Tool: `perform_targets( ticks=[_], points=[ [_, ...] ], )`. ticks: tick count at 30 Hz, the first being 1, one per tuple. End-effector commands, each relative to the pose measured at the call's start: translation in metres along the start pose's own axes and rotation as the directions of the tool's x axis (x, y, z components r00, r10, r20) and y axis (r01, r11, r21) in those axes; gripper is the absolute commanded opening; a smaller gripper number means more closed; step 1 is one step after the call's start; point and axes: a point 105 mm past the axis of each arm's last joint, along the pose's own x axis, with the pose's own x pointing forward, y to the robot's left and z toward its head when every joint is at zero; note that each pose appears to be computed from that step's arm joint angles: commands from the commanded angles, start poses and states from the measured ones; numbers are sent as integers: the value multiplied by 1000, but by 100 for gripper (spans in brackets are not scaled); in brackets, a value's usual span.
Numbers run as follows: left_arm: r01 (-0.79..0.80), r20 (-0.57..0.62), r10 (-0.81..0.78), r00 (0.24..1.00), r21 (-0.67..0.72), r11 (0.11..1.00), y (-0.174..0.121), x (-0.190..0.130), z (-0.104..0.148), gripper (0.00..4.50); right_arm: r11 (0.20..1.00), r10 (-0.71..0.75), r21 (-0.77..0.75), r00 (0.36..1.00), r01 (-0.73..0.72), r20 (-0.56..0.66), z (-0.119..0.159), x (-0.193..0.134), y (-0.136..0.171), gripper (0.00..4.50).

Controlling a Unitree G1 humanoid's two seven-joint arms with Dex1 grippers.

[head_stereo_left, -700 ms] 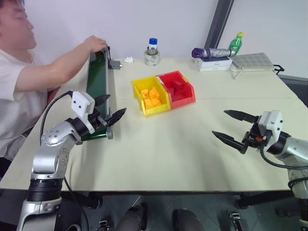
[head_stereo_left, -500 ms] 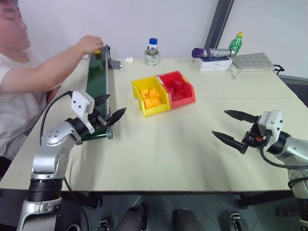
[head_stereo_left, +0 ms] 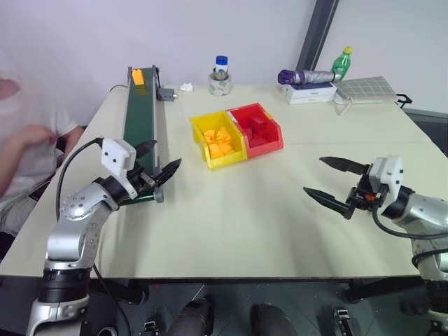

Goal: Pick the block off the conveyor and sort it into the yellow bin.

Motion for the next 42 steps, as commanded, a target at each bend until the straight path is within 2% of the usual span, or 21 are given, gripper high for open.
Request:
perform_targets(
  ticks=[1,7,12,18,23,42],
  points=[
    [-130,37,127,991,79,988,10,-4,8,444,999,10,-32,999,-9,31,7,5,-1,450],
    [-324,71,320,945,64,944,16,-13,8,444,999,31,-29,999,-30,43,8,10,1,450],
    [-491,103,486,868,23,871,15,-39,8,444,998,53,-25,997,-52,53,8,15,2,450],
    [-629,94,623,776,47,776,10,-68,-1,444,998,66,-23,996,-65,58,7,18,3,450],
    [-669,82,665,743,33,743,8,-68,-5,444,997,70,-21,996,-69,62,6,18,5,450],
    [-668,50,667,743,11,744,14,-53,-9,444,999,46,-6,996,-46,74,7,14,10,450]
  ],
)
